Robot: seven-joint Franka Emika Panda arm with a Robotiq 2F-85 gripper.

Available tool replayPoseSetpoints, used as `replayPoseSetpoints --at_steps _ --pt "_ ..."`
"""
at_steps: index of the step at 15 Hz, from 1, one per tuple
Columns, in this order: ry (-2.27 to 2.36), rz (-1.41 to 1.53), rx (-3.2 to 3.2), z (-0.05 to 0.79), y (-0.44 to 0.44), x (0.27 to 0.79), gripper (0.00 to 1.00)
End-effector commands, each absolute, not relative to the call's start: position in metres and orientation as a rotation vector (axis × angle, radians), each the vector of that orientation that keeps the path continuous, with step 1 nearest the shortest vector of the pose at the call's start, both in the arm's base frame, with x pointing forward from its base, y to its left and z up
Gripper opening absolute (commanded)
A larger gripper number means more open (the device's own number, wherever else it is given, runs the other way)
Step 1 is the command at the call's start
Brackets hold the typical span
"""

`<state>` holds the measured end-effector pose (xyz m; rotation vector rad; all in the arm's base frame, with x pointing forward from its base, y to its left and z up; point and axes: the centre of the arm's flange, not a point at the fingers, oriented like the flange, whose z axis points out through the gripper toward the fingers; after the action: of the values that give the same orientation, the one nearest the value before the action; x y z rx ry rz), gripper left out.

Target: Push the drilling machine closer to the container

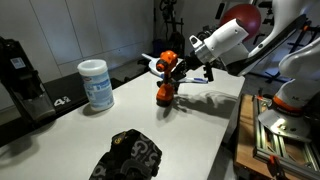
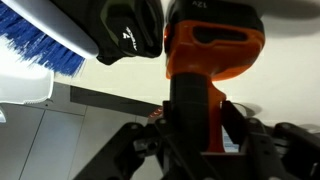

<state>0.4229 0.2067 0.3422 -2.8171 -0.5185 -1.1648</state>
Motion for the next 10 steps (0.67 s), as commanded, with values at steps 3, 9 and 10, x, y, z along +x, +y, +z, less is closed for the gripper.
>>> replayPoseSetpoints --at_steps 3,9,10 --pt "-0.504 -1.131 -2.823 0.3151 0.2135 0.4284 0.27" --pt "-0.506 -1.128 -2.824 0.3139 0.2159 0.4310 0.27" --pt "-0.506 -1.128 -2.824 0.3136 0.2163 0.4313 0.27"
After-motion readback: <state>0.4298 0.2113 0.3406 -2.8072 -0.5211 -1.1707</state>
